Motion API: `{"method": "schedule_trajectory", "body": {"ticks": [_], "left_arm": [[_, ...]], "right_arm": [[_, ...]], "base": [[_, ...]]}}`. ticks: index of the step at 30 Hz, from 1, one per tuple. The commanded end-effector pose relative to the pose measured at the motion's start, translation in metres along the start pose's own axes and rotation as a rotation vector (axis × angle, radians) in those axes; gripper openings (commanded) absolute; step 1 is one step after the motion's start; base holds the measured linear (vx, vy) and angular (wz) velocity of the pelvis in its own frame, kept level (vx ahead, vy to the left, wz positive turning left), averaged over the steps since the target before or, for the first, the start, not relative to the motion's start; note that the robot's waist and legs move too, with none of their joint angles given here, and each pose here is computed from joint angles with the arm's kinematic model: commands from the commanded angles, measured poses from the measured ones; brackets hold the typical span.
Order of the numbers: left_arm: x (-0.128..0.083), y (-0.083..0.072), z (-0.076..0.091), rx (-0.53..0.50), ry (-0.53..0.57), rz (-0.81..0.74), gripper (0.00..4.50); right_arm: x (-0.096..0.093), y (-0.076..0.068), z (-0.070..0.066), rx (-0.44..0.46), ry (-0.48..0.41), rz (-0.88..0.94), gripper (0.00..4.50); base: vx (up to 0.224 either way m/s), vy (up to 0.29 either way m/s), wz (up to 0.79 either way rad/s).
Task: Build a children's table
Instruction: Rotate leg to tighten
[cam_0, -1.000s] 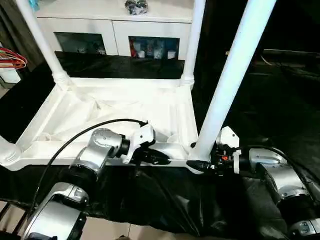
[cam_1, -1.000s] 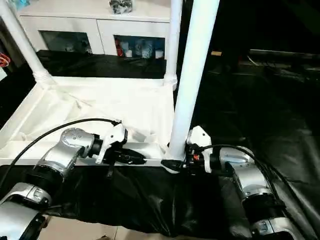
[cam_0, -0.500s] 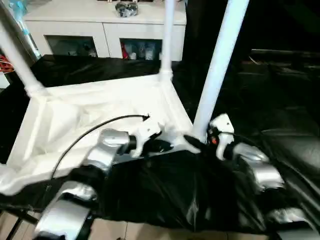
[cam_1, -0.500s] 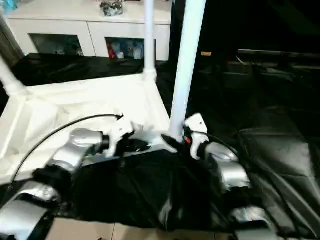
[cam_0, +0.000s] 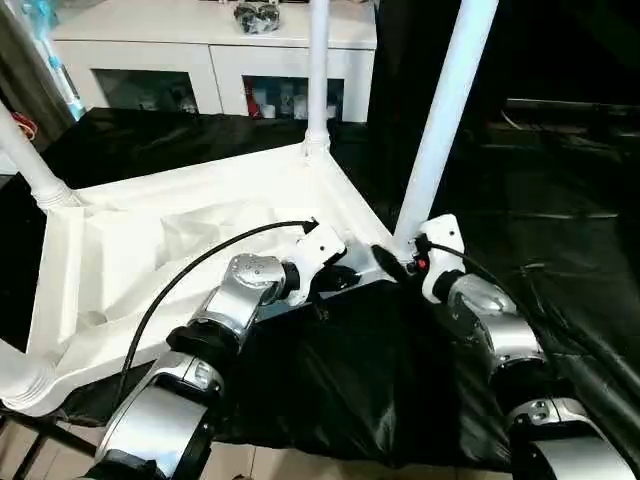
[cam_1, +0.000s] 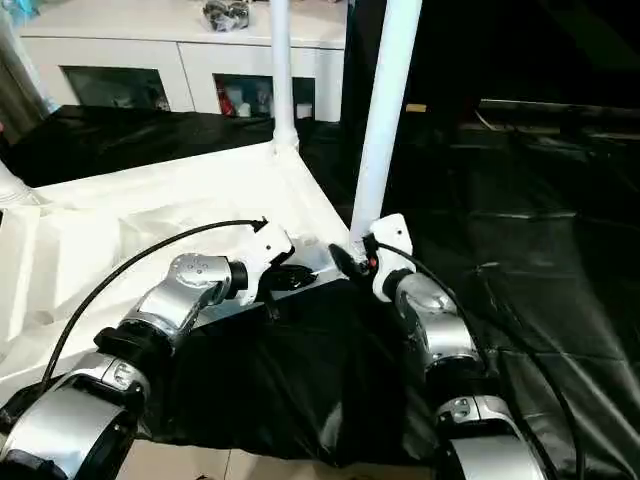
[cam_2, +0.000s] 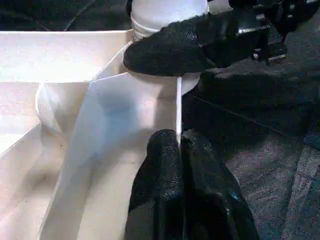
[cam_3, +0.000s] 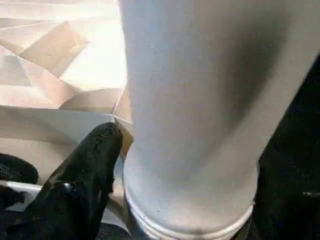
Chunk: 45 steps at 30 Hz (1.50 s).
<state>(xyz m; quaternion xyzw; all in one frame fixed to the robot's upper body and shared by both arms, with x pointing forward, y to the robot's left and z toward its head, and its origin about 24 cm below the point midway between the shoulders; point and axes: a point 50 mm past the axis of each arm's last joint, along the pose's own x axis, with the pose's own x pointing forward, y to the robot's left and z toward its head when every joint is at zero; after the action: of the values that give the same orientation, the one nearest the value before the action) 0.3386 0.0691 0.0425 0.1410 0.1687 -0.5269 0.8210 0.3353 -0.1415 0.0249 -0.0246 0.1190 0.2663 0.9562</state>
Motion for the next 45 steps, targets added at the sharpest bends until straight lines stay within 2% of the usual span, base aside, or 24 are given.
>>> {"method": "schedule_trajectory", "body": {"ticks": [1, 5, 9, 17, 22, 25, 28, 29, 33, 39, 40, 41, 43, 45], "left_arm": [[0.007, -0.012, 0.020, 0.070, -0.108, -0.111, 0.00], [0.000, -0.015, 0.017, 0.089, -0.117, -0.179, 0.00], [-0.012, -0.018, 0.012, 0.103, -0.130, -0.282, 0.00], [-0.031, -0.012, 0.001, 0.108, -0.077, -0.341, 0.00], [-0.042, -0.009, -0.004, 0.107, -0.048, -0.364, 0.00], [-0.044, -0.009, -0.005, 0.104, -0.047, -0.370, 0.00], [-0.043, -0.010, -0.005, 0.101, -0.047, -0.375, 0.00], [-0.043, -0.011, -0.006, 0.098, -0.048, -0.376, 0.00], [-0.038, -0.012, -0.005, 0.083, -0.060, -0.347, 0.00], [-0.015, -0.007, 0.005, 0.039, -0.059, -0.174, 0.00], [-0.015, -0.007, 0.005, 0.039, -0.059, -0.174, 0.00], [-0.004, -0.006, 0.011, 0.022, -0.059, -0.101, 0.00], [0.006, -0.006, 0.018, -0.003, -0.062, -0.035, 0.00], [0.010, -0.006, 0.020, -0.011, -0.065, -0.017, 0.00]], "right_arm": [[0.003, 0.032, -0.014, -0.029, 0.050, 0.239, 3.96], [-0.008, 0.029, -0.014, -0.051, 0.037, 0.319, 3.96], [-0.027, 0.024, -0.017, -0.083, 0.046, 0.457, 3.96], [-0.052, 0.020, -0.019, -0.117, 0.104, 0.676, 3.96], [-0.062, 0.019, -0.021, -0.140, 0.170, 0.775, 3.52], [-0.063, 0.020, -0.020, -0.143, 0.174, 0.792, 3.26], [-0.063, 0.023, -0.019, -0.139, 0.174, 0.803, 3.17], [-0.063, 0.024, -0.020, -0.136, 0.175, 0.807, 2.95], [-0.058, 0.025, -0.020, -0.110, 0.155, 0.766, 2.83], [-0.026, 0.019, -0.021, -0.055, 0.108, 0.415, 2.76], [-0.026, 0.019, -0.021, -0.055, 0.108, 0.415, 2.75], [-0.014, 0.019, -0.023, -0.021, 0.110, 0.291, 2.75], [-0.003, 0.023, -0.024, 0.011, 0.123, 0.195, 2.75], [0.001, 0.025, -0.025, 0.017, 0.130, 0.170, 2.75]], "base": [[0.000, 0.000, 0.00], [0.000, 0.000, 0.00], [0.000, 0.000, 0.00], [0.000, 0.000, 0.00], [0.000, 0.000, 0.00], [0.000, 0.000, 0.00], [0.000, 0.000, 0.00], [0.000, 0.000, 0.00], [0.000, 0.000, 0.00], [0.000, 0.000, 0.00], [0.000, 0.000, 0.00], [0.000, 0.000, 0.00], [0.000, 0.000, 0.00], [0.000, 0.000, 0.00]]}}
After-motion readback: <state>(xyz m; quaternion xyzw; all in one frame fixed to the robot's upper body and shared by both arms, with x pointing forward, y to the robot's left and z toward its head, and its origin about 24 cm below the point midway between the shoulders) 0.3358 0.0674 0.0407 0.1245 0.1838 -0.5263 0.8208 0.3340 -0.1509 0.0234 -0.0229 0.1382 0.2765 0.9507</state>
